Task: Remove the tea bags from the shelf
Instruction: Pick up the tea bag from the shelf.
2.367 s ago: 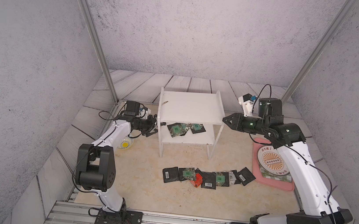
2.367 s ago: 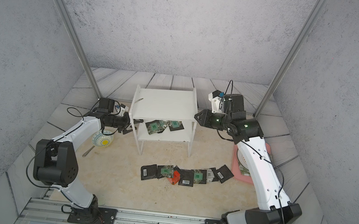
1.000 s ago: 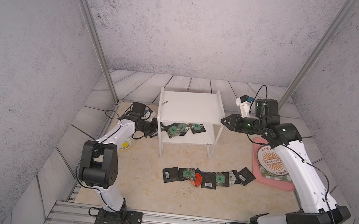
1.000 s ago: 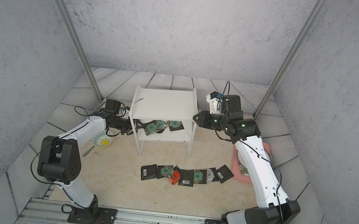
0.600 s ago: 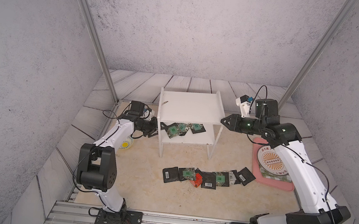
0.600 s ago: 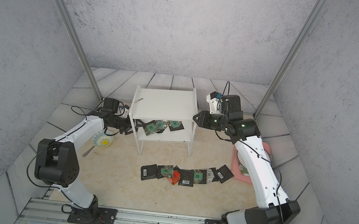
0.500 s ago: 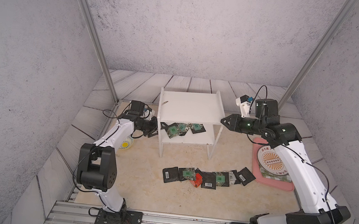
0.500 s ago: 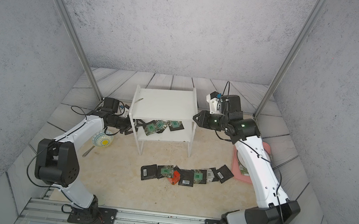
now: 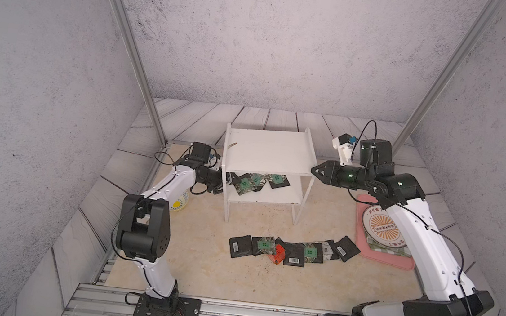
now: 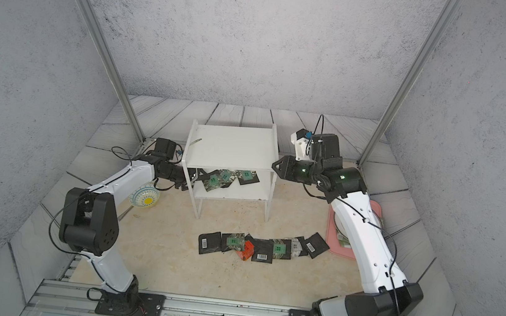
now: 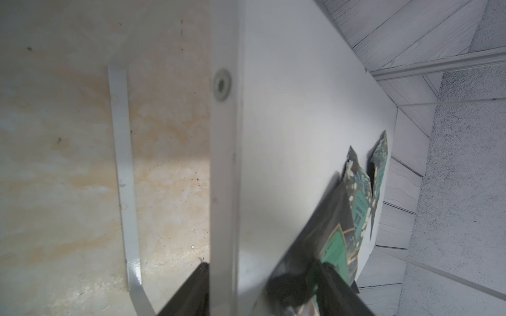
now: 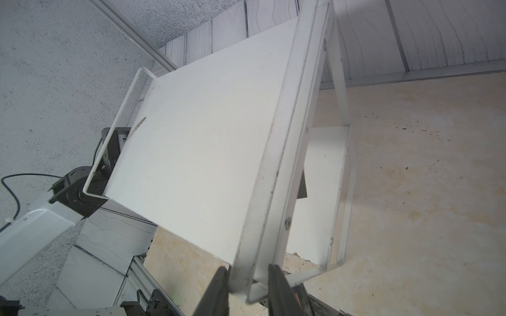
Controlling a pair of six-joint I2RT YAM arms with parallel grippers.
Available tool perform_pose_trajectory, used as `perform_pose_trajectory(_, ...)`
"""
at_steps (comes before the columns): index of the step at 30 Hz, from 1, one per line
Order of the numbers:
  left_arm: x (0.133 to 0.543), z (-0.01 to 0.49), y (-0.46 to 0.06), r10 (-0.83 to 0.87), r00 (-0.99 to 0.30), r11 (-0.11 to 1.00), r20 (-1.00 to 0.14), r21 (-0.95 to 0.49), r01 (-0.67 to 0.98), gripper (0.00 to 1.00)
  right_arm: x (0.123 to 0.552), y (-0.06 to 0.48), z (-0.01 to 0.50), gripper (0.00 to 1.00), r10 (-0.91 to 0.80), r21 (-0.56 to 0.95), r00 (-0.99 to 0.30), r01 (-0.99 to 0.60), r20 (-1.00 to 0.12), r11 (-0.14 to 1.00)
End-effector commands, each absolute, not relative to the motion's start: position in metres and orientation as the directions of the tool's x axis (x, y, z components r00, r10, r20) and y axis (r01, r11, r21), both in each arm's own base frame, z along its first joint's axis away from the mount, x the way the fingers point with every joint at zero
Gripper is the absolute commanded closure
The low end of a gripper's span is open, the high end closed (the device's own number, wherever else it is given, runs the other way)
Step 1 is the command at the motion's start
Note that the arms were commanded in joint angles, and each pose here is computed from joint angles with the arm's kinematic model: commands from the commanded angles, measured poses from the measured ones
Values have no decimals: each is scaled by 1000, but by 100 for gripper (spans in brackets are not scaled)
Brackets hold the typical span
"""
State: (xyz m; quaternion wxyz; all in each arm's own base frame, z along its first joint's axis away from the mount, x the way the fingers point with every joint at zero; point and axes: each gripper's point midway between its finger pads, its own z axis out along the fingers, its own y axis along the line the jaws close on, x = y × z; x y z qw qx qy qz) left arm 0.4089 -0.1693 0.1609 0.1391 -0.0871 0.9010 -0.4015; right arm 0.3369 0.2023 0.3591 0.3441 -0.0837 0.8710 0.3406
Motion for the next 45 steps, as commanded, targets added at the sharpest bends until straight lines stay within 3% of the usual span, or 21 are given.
perform_pose_trajectory(1, 406, 165, -166, -264, -943, 671, -203, -741, -28, 41, 339, 204, 354, 72, 88, 537, -753, -376, -652, 755)
perform_pose_trajectory(16, 395, 164, -133, -323, -922, 694, -215, -716, -76, 56, 338, 203, 350, 72, 91, 536, -754, -371, -651, 759)
perform_pose_trajectory(19, 396, 169, -130, -324, -917, 702, -230, -708, -70, 67, 338, 202, 350, 72, 92, 534, -753, -369, -651, 760)
perform_pose_trajectory(27, 395, 179, -124, -332, -910, 706, -250, -705, -65, 68, 340, 204, 348, 71, 95, 542, -756, -370, -648, 754)
perform_pose_trajectory(29, 396, 184, -126, -333, -907, 696, -256, -716, -54, 66, 339, 204, 348, 72, 95, 543, -756, -371, -648, 754)
perform_pose_trajectory(37, 406, 198, -139, -328, -909, 660, -257, -751, -26, 42, 339, 204, 347, 72, 100, 547, -756, -369, -647, 751)
perform_pose_trajectory(45, 414, 178, -157, -286, -933, 666, -221, -746, -28, 38, 339, 204, 348, 71, 100, 546, -755, -369, -648, 752)
